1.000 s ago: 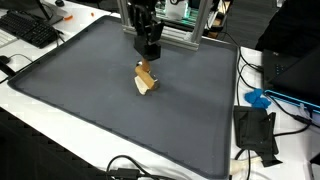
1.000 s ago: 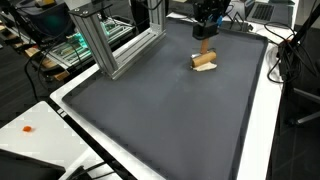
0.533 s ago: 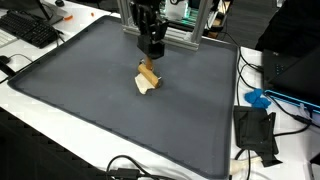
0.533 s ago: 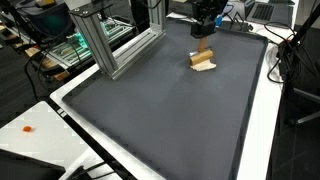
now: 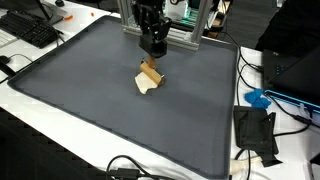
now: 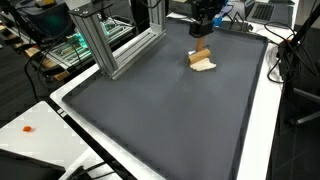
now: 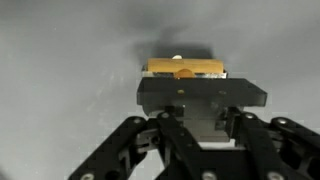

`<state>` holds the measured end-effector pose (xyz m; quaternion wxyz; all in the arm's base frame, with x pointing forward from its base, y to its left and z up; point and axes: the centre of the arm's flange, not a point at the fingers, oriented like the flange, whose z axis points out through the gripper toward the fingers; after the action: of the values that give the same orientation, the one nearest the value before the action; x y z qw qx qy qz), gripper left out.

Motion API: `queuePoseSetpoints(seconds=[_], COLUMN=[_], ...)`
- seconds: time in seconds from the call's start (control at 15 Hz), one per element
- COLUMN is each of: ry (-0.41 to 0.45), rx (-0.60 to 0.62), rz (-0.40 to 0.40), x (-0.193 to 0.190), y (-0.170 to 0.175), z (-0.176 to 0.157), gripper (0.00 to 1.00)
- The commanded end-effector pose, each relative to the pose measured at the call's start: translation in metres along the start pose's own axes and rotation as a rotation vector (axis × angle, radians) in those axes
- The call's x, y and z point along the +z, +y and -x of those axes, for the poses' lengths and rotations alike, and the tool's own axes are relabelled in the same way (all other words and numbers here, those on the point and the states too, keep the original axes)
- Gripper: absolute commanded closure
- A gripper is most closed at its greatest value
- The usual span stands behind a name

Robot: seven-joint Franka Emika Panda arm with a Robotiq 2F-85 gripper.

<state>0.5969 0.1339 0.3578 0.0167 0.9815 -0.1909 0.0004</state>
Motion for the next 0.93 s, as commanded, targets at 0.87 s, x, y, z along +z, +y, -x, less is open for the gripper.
queuePoseSetpoints(seconds=[0.87], ry=[0.071], rx=[-0.384], rz=[-0.002], x=[-0.016], y=[0.014], z=[0.000], gripper=[0.77])
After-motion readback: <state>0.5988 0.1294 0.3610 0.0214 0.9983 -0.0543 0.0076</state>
